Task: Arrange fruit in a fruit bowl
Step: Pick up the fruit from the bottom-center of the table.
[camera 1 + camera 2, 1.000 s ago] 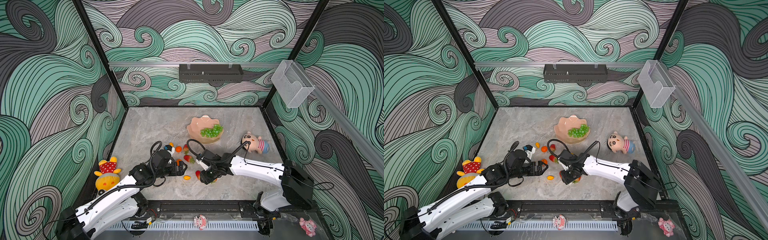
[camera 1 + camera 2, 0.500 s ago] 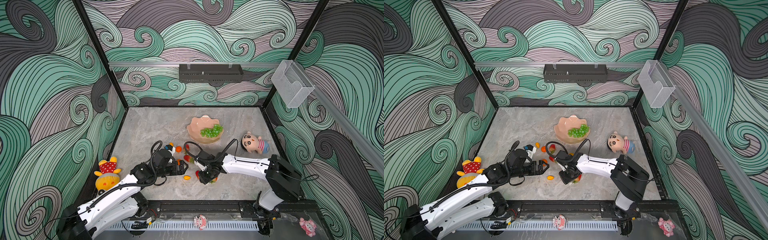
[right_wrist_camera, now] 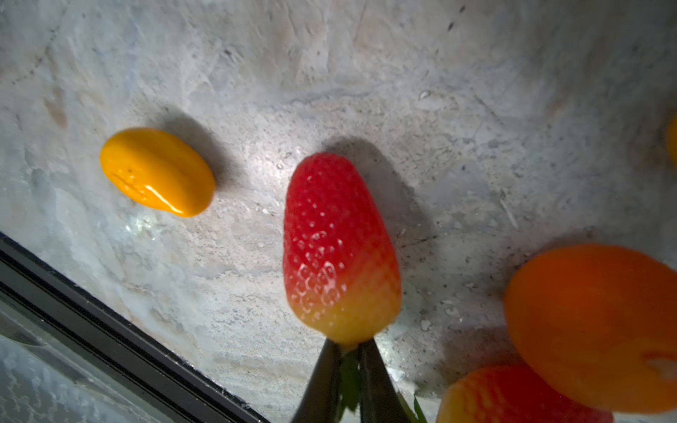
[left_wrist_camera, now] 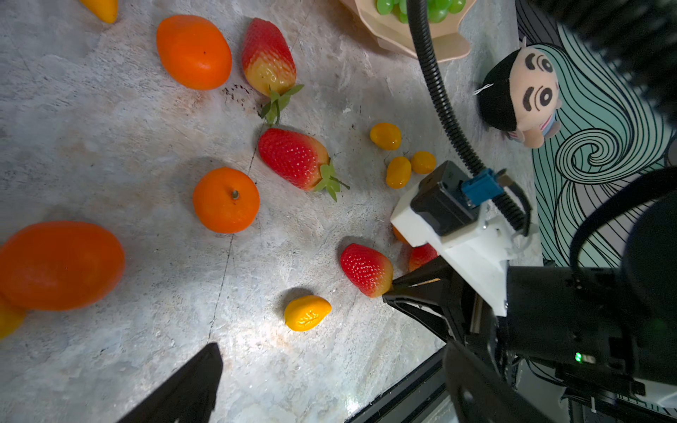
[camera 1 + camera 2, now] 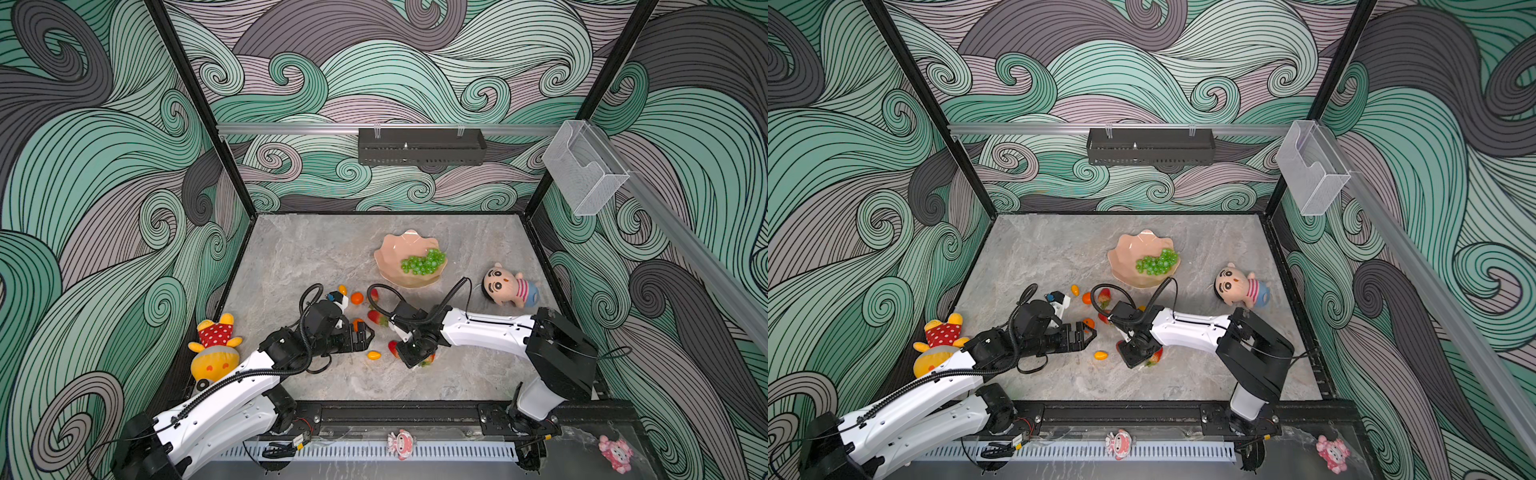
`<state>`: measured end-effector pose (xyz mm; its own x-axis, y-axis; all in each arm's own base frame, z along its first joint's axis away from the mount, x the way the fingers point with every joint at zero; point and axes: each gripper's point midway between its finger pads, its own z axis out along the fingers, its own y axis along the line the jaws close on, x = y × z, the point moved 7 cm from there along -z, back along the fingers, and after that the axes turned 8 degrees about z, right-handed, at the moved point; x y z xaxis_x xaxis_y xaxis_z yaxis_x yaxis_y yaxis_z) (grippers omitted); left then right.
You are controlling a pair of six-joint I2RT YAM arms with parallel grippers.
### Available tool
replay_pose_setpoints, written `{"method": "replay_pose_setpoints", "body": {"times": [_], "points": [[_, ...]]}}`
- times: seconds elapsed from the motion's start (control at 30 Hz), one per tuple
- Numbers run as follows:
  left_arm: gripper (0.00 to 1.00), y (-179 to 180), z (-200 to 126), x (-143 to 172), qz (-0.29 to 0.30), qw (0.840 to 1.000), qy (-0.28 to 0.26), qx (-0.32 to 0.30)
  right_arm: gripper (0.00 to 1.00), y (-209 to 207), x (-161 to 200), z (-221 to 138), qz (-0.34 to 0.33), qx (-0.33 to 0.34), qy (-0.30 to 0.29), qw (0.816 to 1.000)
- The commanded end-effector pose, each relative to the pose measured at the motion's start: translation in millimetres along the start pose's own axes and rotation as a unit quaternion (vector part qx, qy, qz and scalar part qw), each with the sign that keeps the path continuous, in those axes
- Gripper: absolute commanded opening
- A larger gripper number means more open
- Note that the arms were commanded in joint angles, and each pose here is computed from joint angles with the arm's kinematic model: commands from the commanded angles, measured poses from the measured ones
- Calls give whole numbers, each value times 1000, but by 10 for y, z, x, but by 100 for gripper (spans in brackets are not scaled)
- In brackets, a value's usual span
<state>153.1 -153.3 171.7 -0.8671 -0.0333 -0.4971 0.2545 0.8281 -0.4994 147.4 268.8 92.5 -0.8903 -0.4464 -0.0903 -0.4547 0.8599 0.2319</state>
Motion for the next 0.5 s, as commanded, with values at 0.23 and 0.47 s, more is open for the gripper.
{"method": "replay_pose_setpoints", "body": {"times": [0.23,0.47], "points": [[97,87,-74,40,-5,1000,-13,-18,0,42,26,-149,-2,6,-17,1000],[97,-7,-190,-61,26,999,-41,3,0,10,78,-390,-4,4,-67,998]]}}
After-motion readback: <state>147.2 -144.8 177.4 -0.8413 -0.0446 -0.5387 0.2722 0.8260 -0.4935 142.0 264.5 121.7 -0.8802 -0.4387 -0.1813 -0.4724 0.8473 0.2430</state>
